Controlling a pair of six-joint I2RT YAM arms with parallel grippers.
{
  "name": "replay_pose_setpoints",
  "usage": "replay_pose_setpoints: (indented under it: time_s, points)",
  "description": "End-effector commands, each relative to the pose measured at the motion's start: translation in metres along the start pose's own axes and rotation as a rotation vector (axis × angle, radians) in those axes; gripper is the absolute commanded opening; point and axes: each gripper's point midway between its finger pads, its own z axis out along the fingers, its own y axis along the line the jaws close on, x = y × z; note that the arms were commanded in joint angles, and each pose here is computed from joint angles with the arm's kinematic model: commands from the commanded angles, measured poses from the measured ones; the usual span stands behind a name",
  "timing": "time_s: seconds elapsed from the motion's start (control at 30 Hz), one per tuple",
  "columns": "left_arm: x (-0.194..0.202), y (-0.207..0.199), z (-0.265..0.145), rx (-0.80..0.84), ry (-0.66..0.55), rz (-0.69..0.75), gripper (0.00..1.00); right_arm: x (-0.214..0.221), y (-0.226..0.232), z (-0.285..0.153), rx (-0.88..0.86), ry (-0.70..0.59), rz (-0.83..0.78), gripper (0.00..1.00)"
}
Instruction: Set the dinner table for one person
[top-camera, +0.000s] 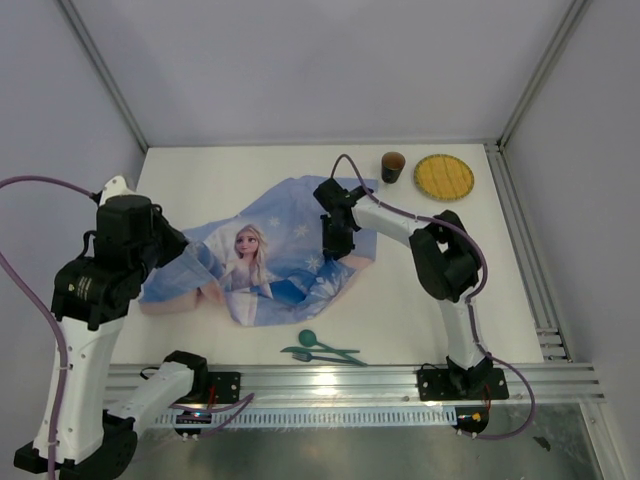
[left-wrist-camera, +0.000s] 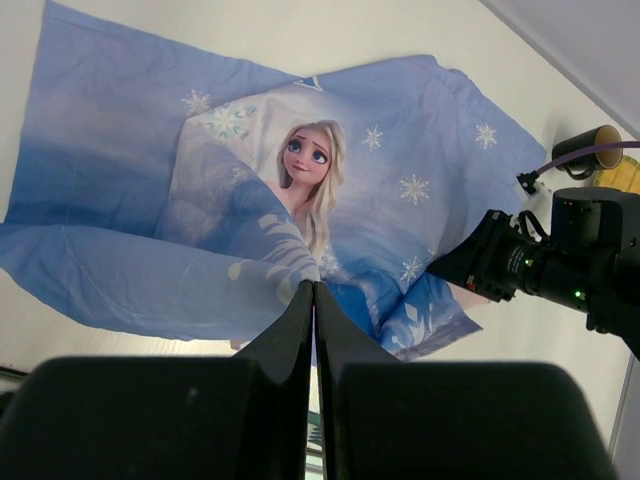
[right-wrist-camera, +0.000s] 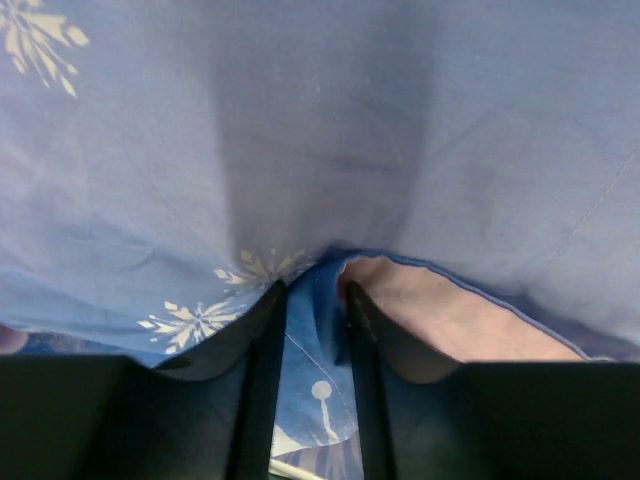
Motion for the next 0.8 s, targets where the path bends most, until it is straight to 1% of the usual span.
replay_pose_setpoints:
  time_s: [0.0, 0.03, 0.07, 0.1, 0.13, 0.17, 0.23, 0.43, 0.57, 0.6, 0.67, 0.7, 0.77]
  points:
    - [-0.018, -0.006, -0.013, 0.037, -0.072, -0.016, 0.0, -0.006, 0.013, -0.012, -0.041, -0.008, -0.012, 0.38]
    - [-0.019, -0.005, -0.014, 0.037, -0.076, -0.014, 0.0, -0.01, 0.012, -0.018, -0.036, -0.033, -0.01, 0.44]
    - [-0.02, -0.005, -0.015, 0.039, -0.078, -0.015, 0.0, -0.011, 0.009, -0.02, -0.027, -0.045, -0.011, 0.53]
    - [-0.019, -0.004, -0.015, 0.039, -0.081, -0.014, 0.01, -0.013, 0.008, -0.023, -0.021, -0.064, -0.013, 0.58]
    - [-0.019, -0.005, -0.015, 0.042, -0.078, -0.014, 0.0, -0.014, 0.007, -0.03, -0.023, -0.085, -0.019, 0.6]
    - [-0.018, -0.005, -0.014, 0.043, -0.075, -0.013, 0.01, -0.021, 0.003, -0.034, -0.005, -0.128, -0.02, 0.63]
    - [-0.014, -0.007, -0.011, 0.051, -0.06, -0.011, 0.01, -0.027, 0.003, -0.044, -0.016, -0.175, -0.02, 0.64]
    - [-0.007, -0.014, 0.0, 0.07, -0.028, -0.012, 0.0, -0.025, 0.001, -0.056, -0.033, -0.216, -0.022, 0.65]
    - [-0.004, -0.017, 0.006, 0.074, -0.015, -0.011, 0.0, -0.022, -0.006, -0.074, -0.035, -0.257, -0.002, 0.65]
    - [-0.005, -0.018, 0.007, 0.074, -0.015, -0.009, 0.0, -0.023, -0.008, -0.086, -0.034, -0.287, 0.01, 0.65]
    - [-0.005, -0.018, 0.009, 0.072, -0.015, -0.006, 0.0, -0.01, -0.022, -0.089, 0.005, -0.268, 0.043, 0.65]
    - [-0.005, -0.018, 0.009, 0.069, -0.017, -0.004, 0.0, -0.007, -0.026, -0.096, 0.014, -0.273, 0.084, 0.65]
    - [-0.006, -0.018, 0.011, 0.068, -0.018, -0.002, 0.0, 0.015, -0.04, -0.09, 0.052, -0.221, 0.126, 0.65]
